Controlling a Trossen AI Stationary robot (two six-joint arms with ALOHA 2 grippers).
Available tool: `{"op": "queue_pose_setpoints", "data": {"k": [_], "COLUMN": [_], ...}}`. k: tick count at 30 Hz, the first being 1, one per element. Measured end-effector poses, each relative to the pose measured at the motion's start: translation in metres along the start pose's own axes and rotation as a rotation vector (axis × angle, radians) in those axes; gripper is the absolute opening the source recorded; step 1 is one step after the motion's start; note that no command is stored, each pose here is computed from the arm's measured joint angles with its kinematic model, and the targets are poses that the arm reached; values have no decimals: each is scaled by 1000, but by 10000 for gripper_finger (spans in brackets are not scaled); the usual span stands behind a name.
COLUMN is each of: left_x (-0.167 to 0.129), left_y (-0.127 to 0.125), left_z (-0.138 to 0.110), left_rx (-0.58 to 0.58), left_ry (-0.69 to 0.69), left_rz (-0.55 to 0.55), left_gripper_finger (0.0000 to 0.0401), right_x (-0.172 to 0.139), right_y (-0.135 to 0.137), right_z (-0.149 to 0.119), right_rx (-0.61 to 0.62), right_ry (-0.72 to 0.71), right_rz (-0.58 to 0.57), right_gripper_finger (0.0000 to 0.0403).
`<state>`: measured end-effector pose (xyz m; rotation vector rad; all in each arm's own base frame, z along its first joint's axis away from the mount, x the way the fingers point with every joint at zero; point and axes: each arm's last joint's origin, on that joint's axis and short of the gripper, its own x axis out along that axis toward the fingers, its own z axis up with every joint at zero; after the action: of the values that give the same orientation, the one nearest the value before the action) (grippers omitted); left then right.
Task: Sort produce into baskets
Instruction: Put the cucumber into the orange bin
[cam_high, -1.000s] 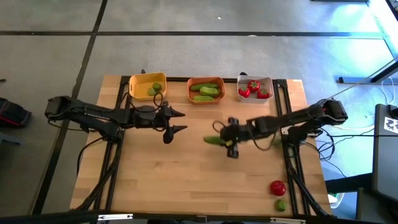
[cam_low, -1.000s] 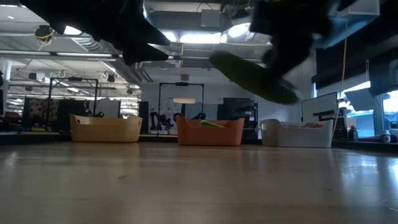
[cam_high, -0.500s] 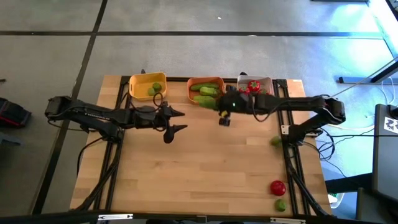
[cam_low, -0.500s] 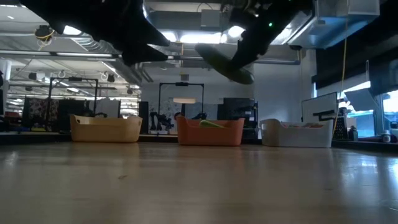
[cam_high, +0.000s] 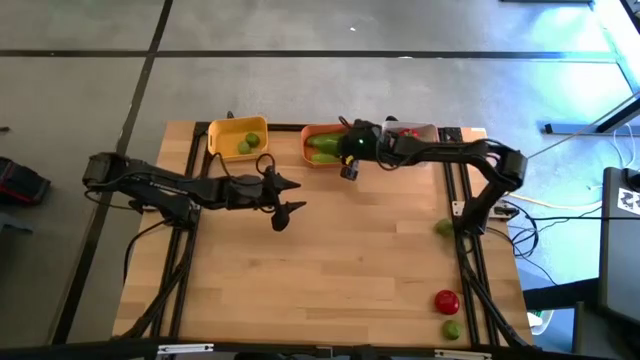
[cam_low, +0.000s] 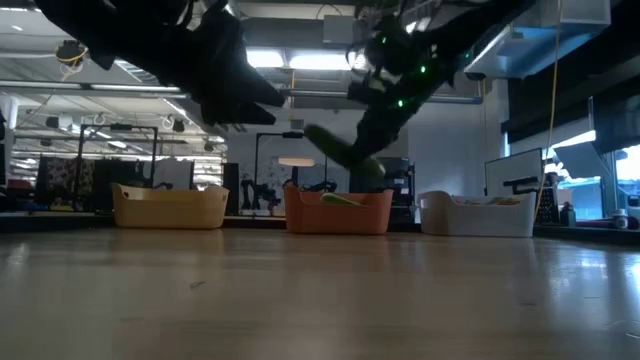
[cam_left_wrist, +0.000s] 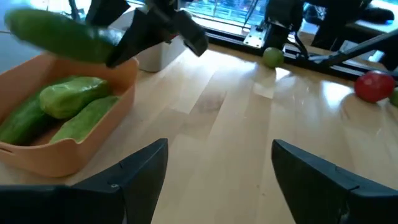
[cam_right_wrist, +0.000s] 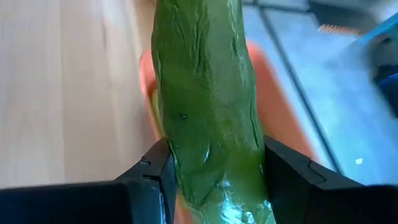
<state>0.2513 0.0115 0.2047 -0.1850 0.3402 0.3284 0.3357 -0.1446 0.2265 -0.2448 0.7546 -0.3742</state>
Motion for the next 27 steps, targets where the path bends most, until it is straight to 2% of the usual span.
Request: {"op": "queue_pose_setpoints", "data": {"k": [9,21,27], "left_x": [6,8,8], "left_y": [3,10,10], "left_z": [-5,-4,-4], "left_rx": [32,23,30], "left_ry": [28,25,26], "left_rz": [20,46,46], "left_gripper_finger": [281,281,281], "right_x": [30,47,47], "right_y": [-9,-7,-7], "right_z": [-23,-34,-34], "right_rx": [-51,-55,-56], "right_ry": [74,89,94], "right_rz": [42,74,56], "right_gripper_finger": [168,169,212]}}
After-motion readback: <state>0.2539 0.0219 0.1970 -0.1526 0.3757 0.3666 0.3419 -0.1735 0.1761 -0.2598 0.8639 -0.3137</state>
